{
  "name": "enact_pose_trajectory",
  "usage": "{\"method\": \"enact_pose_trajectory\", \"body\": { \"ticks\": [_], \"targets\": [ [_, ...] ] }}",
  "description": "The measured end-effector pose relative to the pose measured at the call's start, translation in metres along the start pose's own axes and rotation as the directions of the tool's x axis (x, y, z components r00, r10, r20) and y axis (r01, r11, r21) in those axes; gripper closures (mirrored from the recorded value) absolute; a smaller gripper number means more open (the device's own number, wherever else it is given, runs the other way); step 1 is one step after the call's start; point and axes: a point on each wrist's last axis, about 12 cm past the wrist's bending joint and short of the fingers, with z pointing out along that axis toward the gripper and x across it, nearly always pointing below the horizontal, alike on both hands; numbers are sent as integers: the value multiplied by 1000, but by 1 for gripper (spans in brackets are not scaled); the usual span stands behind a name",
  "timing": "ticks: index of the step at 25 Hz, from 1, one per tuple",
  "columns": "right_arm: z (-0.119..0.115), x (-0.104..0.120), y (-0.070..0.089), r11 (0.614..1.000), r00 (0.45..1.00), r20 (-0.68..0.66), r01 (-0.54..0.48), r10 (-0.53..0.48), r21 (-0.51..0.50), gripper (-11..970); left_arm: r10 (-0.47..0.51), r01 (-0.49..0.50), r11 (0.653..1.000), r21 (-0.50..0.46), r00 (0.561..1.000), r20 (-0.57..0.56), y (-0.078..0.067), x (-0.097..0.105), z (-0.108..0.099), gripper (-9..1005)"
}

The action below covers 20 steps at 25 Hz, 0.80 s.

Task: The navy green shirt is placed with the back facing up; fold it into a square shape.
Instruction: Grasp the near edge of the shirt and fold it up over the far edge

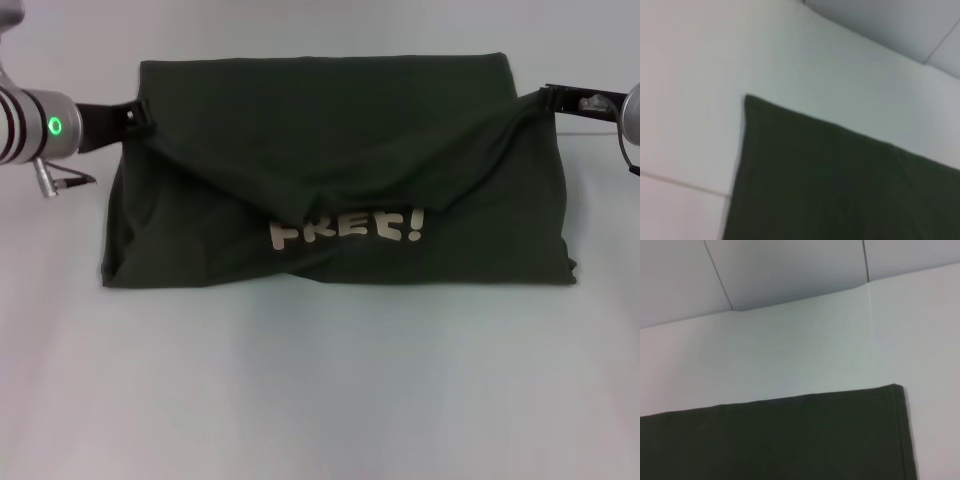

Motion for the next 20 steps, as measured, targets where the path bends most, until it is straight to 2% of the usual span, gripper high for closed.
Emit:
{"method": "enact_pose_trajectory", "body": {
  "ticks": [6,9,20],
  "targets": [
    [0,-7,-1,1000,1000,26,-12,12,11,938,4,-3,1000,-10,998,61,-3,-10,0,990],
    [2,-9,1,1000,999,38,-6,5,24,938,18,-17,1000,-8,998,64,-9,-11,3,991],
    [15,-4,27,995,995,-15,99,-99,-2,914,94,-94,996,-1,994,46,-29,2,14,990]
  ]
}}
